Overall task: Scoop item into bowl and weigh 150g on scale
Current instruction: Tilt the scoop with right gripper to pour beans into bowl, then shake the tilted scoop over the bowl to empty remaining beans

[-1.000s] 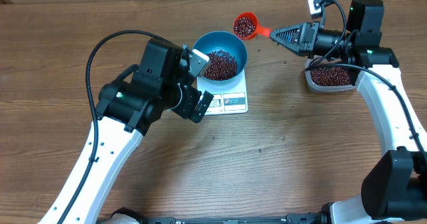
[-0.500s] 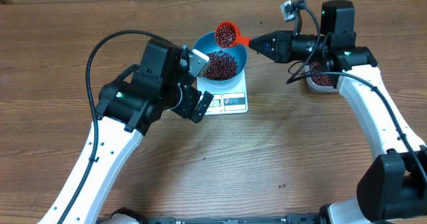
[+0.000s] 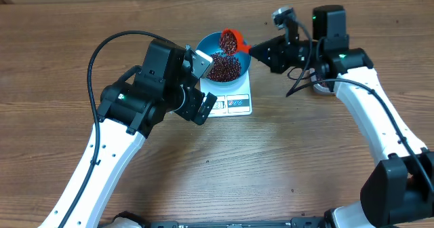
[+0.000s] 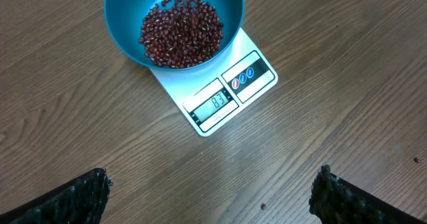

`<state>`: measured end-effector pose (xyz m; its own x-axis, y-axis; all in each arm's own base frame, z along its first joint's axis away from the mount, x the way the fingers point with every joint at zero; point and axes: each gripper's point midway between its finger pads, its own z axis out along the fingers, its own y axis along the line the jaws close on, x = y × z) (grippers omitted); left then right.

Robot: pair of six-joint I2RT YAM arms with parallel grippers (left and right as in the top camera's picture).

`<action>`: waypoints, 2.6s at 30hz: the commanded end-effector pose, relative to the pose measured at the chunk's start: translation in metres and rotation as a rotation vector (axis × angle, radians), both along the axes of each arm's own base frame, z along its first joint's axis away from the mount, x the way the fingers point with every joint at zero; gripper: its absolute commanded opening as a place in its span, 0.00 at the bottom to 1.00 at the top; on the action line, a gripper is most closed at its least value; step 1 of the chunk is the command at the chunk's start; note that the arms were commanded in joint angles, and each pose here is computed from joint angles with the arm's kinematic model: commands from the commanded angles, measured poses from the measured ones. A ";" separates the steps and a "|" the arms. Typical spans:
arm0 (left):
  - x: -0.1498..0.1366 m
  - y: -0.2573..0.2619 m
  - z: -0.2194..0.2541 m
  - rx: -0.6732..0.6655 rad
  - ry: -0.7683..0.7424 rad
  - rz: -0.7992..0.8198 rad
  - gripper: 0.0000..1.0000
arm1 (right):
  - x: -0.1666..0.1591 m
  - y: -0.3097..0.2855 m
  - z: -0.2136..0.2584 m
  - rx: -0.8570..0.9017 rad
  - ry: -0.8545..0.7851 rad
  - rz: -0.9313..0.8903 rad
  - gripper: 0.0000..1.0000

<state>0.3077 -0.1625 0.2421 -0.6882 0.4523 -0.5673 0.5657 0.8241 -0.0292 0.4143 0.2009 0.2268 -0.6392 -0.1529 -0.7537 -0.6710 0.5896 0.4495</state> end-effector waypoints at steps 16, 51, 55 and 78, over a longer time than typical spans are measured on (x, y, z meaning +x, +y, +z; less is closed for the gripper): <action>0.001 -0.001 0.002 -0.006 -0.001 0.008 1.00 | 0.010 0.009 0.002 -0.193 -0.156 -0.045 0.04; 0.001 -0.001 0.002 -0.006 -0.001 0.008 1.00 | 0.005 0.015 -0.024 -0.534 -0.271 -0.059 0.04; 0.001 -0.001 0.002 -0.006 -0.001 0.008 1.00 | -0.002 0.021 -0.027 -0.585 -0.318 0.012 0.04; 0.001 -0.001 0.002 -0.006 -0.001 0.008 1.00 | -0.008 0.027 -0.026 -0.554 -0.271 -0.027 0.04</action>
